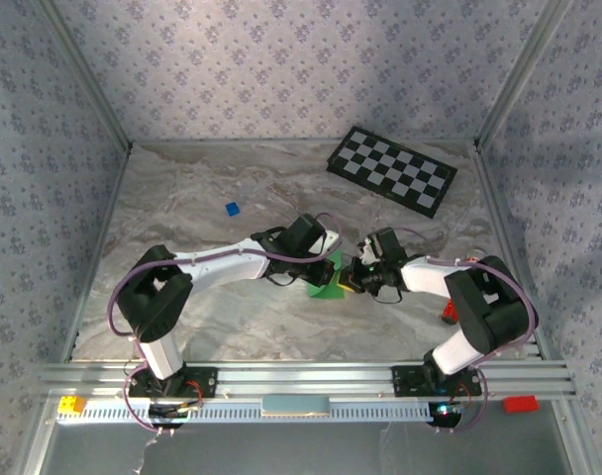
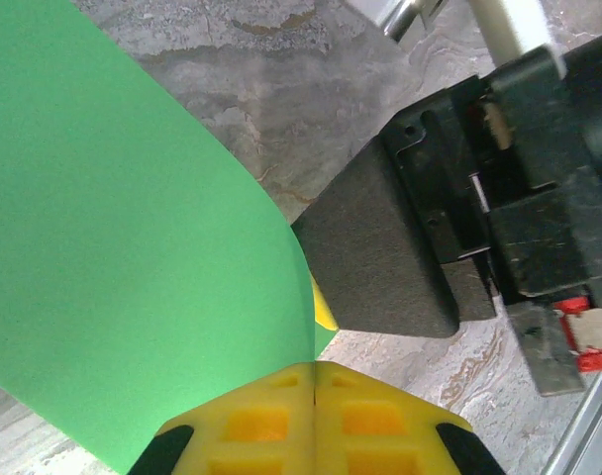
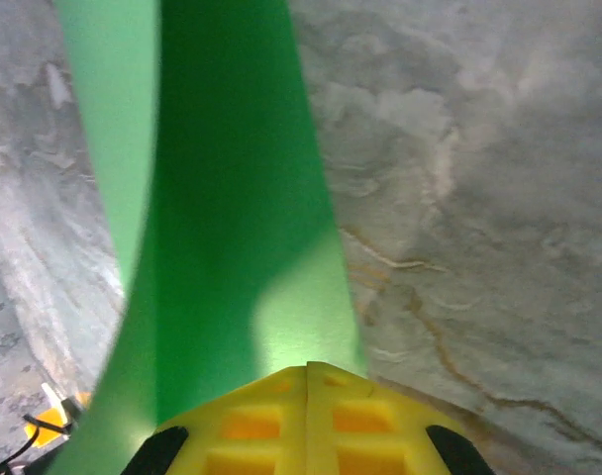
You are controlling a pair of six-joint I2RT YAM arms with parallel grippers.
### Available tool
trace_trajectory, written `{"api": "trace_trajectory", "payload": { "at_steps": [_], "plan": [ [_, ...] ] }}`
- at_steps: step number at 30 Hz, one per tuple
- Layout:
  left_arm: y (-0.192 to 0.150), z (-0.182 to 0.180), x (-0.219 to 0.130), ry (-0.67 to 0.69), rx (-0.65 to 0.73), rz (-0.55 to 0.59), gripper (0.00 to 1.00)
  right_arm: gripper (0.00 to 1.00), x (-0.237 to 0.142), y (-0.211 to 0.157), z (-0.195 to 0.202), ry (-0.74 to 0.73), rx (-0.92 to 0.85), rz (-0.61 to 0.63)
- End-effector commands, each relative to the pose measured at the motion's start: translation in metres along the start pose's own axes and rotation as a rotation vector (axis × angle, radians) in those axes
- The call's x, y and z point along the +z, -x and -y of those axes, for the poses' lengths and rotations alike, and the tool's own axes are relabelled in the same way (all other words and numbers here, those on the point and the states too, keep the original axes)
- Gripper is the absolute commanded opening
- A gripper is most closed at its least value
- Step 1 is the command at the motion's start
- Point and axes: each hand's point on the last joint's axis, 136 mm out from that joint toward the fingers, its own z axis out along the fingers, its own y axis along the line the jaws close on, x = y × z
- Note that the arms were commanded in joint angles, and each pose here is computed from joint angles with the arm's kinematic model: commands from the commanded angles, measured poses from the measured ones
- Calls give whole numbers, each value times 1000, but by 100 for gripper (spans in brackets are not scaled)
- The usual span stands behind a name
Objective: Fold a paper plane with a square sheet of paper (pick it up from the middle)
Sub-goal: Fold the triangle a second time at the center of the table.
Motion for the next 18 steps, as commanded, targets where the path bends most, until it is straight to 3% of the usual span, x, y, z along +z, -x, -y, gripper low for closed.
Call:
{"api": "trace_trajectory", "payload": {
  "at_steps": [1,7,18],
  "plan": [
    [-8,-10,6,28,-32,-24,0,0,3,-4,20,-126,-17,-18],
    [-7,-19,10,-25,-111,-29,0,0,8,-12,39,-188,-17,-48],
    [-6,-46,19,15,-164,-22,0,0,3,-8,37,-221,-69,-69]
  ]
}}
